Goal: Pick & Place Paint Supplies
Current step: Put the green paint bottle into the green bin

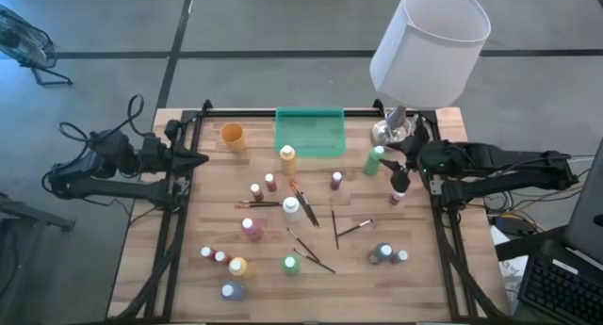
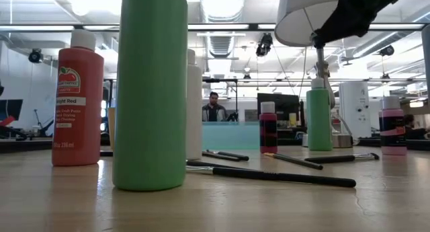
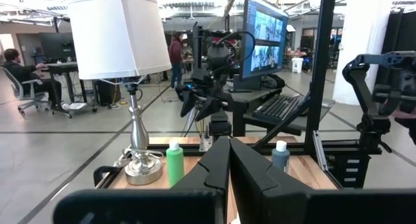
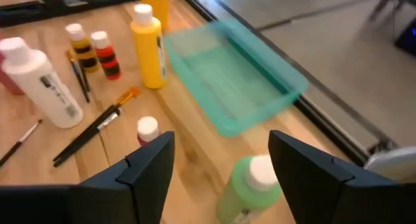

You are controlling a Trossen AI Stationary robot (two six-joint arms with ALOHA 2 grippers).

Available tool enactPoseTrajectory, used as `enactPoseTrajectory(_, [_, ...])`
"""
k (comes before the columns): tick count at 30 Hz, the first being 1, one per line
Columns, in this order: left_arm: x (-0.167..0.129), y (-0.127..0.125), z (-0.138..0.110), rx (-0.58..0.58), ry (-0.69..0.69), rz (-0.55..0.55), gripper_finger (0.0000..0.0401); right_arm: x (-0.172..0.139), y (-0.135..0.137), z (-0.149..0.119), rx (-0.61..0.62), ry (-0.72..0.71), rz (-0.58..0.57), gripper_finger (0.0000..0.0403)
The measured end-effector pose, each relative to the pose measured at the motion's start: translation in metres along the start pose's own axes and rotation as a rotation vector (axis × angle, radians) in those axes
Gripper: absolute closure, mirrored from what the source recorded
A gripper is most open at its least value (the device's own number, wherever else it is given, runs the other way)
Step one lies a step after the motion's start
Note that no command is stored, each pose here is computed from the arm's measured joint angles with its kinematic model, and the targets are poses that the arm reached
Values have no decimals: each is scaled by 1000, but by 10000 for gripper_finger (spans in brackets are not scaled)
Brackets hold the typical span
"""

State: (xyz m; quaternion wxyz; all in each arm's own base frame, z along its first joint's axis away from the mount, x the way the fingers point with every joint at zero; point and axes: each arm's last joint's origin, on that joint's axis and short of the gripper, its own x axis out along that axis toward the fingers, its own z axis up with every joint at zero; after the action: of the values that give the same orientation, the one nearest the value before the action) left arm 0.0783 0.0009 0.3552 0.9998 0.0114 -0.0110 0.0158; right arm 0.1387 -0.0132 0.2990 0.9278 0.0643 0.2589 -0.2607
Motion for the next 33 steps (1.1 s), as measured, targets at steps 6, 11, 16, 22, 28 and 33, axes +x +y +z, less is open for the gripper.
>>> enactPoseTrajectory(6, [0,0,0,0,2,0,385,0,-4,-7,100,47,-80,125])
enactPoseTrajectory(11, [0,0,0,-12,1,-1,385,0,-4,-8,120,64,-82,105])
enactPoseTrajectory(16, [0,0,0,-15,3,0,385,-1,-5,-14,89,122,-79,99])
enactPoseTrajectory(22, [5,0,-3,16,30,13,385,0,-7,-15,102,124,-111,109])
enactPoseTrajectory(28, [12,1,-9,-25,93,61,381,1,-6,-13,126,110,-113,94])
enactPoseTrajectory(33, [16,2,-10,-27,115,101,380,4,-4,-10,135,81,-129,76])
